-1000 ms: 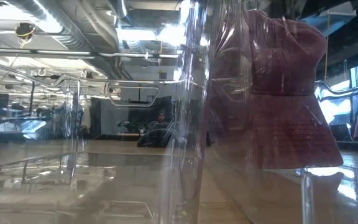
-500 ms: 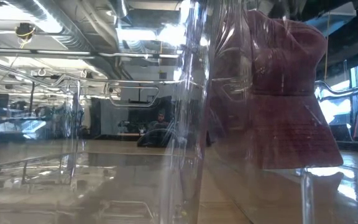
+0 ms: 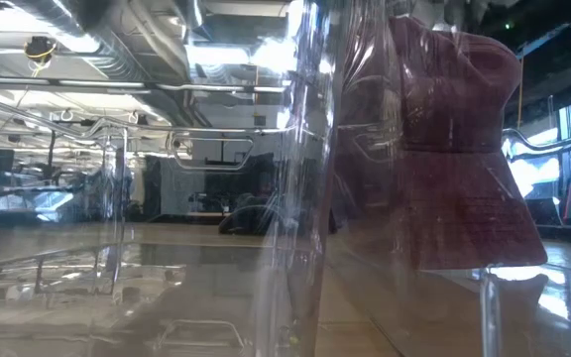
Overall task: Pick & Place hat
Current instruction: Put the bottom black cap into the left transparent bin, then put the black cap into the left transparent bin
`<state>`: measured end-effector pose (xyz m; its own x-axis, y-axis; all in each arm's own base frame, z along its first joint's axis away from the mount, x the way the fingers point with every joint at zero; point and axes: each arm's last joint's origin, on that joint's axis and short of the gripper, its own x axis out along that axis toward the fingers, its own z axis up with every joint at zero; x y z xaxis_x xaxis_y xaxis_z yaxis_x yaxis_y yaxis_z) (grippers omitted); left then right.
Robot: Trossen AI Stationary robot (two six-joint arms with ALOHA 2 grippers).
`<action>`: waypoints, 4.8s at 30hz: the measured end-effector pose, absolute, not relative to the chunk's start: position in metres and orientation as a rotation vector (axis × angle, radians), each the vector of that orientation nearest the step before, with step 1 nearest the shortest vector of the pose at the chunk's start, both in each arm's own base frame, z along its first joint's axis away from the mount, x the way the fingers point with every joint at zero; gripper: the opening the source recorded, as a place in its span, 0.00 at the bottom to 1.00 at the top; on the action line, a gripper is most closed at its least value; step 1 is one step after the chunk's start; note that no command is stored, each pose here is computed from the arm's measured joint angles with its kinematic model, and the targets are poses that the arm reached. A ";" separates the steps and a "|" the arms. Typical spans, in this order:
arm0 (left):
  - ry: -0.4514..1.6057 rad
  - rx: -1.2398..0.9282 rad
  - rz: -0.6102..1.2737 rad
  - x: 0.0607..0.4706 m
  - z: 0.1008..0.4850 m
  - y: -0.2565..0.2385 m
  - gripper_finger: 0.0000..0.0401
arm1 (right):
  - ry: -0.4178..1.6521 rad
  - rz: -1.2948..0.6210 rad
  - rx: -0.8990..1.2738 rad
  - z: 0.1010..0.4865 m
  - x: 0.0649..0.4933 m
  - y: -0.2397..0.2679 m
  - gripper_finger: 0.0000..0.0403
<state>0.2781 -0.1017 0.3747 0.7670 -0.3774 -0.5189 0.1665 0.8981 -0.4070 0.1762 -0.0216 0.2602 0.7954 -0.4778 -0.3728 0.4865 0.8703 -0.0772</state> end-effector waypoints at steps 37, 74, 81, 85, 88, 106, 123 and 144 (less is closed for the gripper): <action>1.080 -0.158 0.142 0.308 0.288 -0.086 0.02 | 0.238 -0.493 -0.030 0.262 0.182 -0.022 0.59; 0.891 -0.129 0.296 0.288 0.329 -0.048 0.36 | 0.223 -0.500 0.025 0.263 0.182 -0.022 0.59; 0.686 -0.140 0.442 0.258 0.368 -0.026 0.39 | 0.158 -0.503 0.170 0.275 0.182 -0.028 0.59; 0.584 -0.104 0.478 0.252 0.383 -0.011 0.38 | 0.108 -0.477 0.214 0.295 0.185 -0.038 0.59; 0.546 -0.092 0.425 0.253 0.382 -0.001 0.39 | 0.138 -0.451 0.255 0.303 0.193 -0.048 0.59; 0.292 -0.312 0.312 0.251 0.299 0.111 0.39 | 0.396 -0.445 0.301 0.273 0.231 -0.084 0.59; 0.364 -0.461 0.294 0.269 0.226 0.194 0.39 | 0.401 -0.531 0.192 0.264 0.237 -0.111 0.59; 0.784 -0.624 0.263 0.278 0.123 0.196 0.39 | 0.443 -0.581 0.186 0.260 0.229 -0.123 0.59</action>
